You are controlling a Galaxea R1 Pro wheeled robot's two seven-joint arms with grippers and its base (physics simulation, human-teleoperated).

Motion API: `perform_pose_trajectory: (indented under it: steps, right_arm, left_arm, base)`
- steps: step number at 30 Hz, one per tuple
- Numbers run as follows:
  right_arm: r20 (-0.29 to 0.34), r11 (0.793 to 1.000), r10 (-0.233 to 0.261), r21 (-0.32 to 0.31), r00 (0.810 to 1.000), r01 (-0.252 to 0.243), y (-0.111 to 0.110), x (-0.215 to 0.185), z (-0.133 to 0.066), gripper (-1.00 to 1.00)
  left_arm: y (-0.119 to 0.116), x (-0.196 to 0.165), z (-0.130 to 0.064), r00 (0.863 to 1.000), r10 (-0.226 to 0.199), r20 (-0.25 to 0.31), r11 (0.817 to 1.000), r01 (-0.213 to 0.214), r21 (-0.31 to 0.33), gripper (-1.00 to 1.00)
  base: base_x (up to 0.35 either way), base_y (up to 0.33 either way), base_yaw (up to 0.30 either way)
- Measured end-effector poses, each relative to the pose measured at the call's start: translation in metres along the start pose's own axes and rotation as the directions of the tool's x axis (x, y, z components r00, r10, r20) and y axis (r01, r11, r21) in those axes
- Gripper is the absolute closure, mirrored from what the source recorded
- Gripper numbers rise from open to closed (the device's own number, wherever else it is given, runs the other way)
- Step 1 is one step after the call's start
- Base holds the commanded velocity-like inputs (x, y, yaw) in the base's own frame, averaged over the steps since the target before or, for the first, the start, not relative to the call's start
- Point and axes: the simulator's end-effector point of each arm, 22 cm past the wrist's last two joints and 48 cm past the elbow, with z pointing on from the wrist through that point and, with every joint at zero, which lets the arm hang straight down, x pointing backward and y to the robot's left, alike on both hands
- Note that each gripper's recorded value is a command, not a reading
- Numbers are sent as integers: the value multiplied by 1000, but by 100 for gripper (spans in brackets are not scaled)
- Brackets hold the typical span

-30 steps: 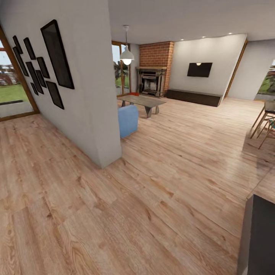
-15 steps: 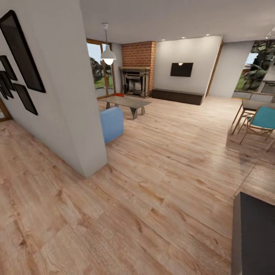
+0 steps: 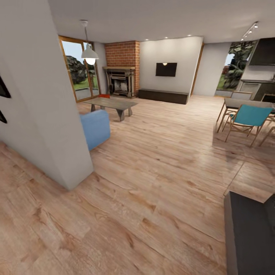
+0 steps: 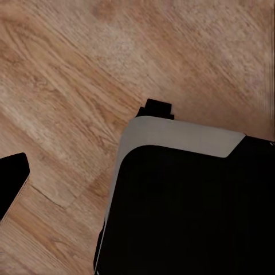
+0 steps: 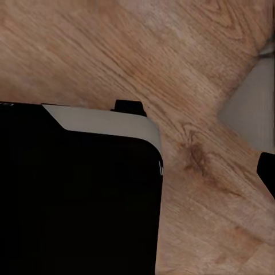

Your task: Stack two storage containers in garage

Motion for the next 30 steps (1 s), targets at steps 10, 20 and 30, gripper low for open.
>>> perform_pose_trajectory:
  steps: [10,20,30]
  right_arm:
    - [1,1000,-3,0,1000,3,0,0,0,-100]
    - [0,1000,-3,0,1000,3,0,0,0,-100]
    - [3,1000,-13,-2,1000,13,0,-1,0,-100]
  left_arm:
    - [0,0,0,1000,0,1,1000,0,0,-100]
    - [0,0,0,1000,0,1,1000,0,0,-100]
    - [0,0,0,1000,0,0,1000,0,-1,-100]
  base:
    - [322,0,-241]
    - [322,0,-222]
    - [322,0,-29]
